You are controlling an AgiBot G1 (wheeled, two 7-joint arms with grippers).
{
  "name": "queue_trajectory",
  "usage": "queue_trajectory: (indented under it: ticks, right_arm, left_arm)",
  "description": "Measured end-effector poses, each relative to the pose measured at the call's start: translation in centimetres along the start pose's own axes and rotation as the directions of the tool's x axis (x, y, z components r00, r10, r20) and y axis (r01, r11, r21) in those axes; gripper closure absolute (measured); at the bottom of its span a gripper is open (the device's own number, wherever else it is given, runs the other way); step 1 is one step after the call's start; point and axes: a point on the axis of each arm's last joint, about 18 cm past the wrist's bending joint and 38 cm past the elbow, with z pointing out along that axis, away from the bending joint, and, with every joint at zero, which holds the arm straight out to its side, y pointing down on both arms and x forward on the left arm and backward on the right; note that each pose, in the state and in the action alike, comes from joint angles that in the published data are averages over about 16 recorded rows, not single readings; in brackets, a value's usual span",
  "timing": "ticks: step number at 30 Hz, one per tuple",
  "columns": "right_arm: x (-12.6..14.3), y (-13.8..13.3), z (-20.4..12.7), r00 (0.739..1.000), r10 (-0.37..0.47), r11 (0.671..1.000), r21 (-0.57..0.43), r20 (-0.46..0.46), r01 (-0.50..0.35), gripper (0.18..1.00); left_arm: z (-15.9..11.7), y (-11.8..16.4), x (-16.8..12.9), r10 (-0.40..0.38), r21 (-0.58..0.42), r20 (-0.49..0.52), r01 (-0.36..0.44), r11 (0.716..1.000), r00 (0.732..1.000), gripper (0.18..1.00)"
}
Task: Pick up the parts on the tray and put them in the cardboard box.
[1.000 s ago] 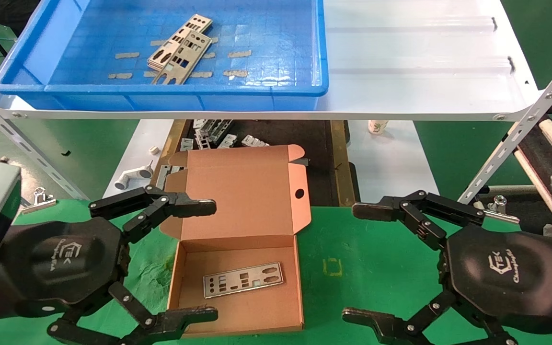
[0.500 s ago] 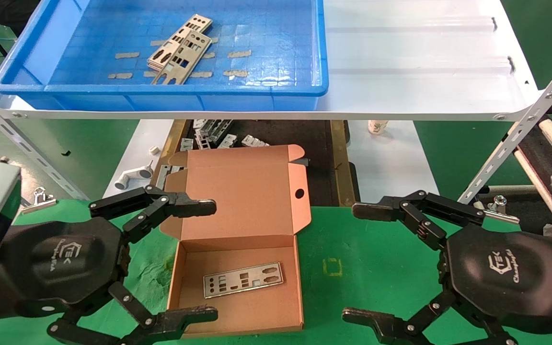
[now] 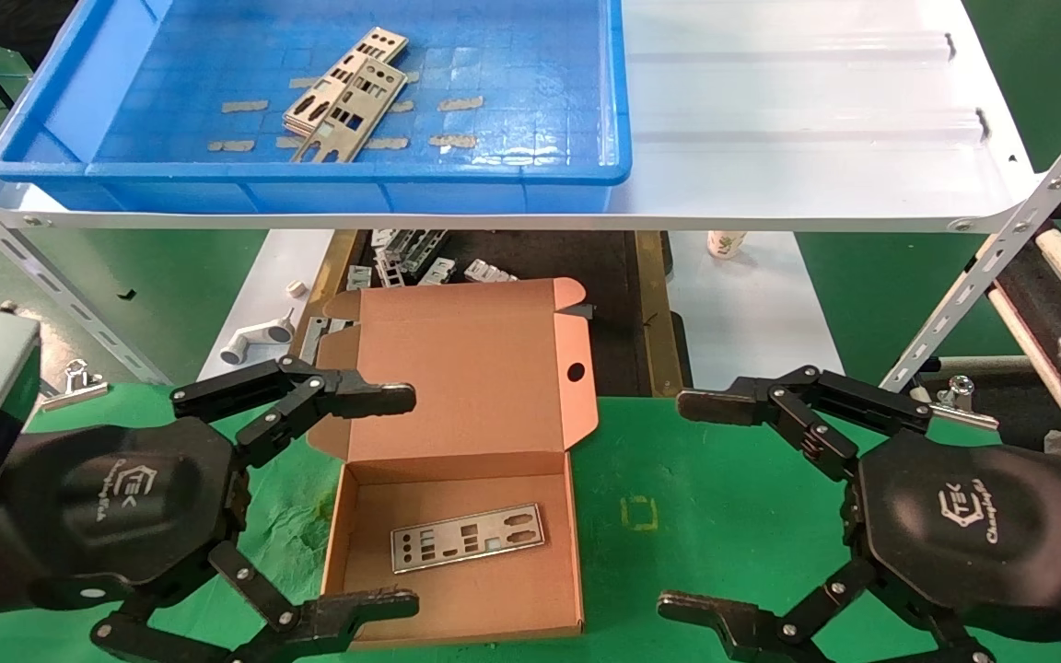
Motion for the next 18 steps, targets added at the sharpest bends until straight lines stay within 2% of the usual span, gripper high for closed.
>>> queue_trajectory:
  ticks: [18]
  right_arm:
    - [0.00,0.00,0.00,1.000,0.000,1.000,0.000,0.000,0.000,0.178]
  left_arm:
    - [0.00,0.00,0.00,0.000,0.000,0.000,0.000,1.000,1.000,0.184]
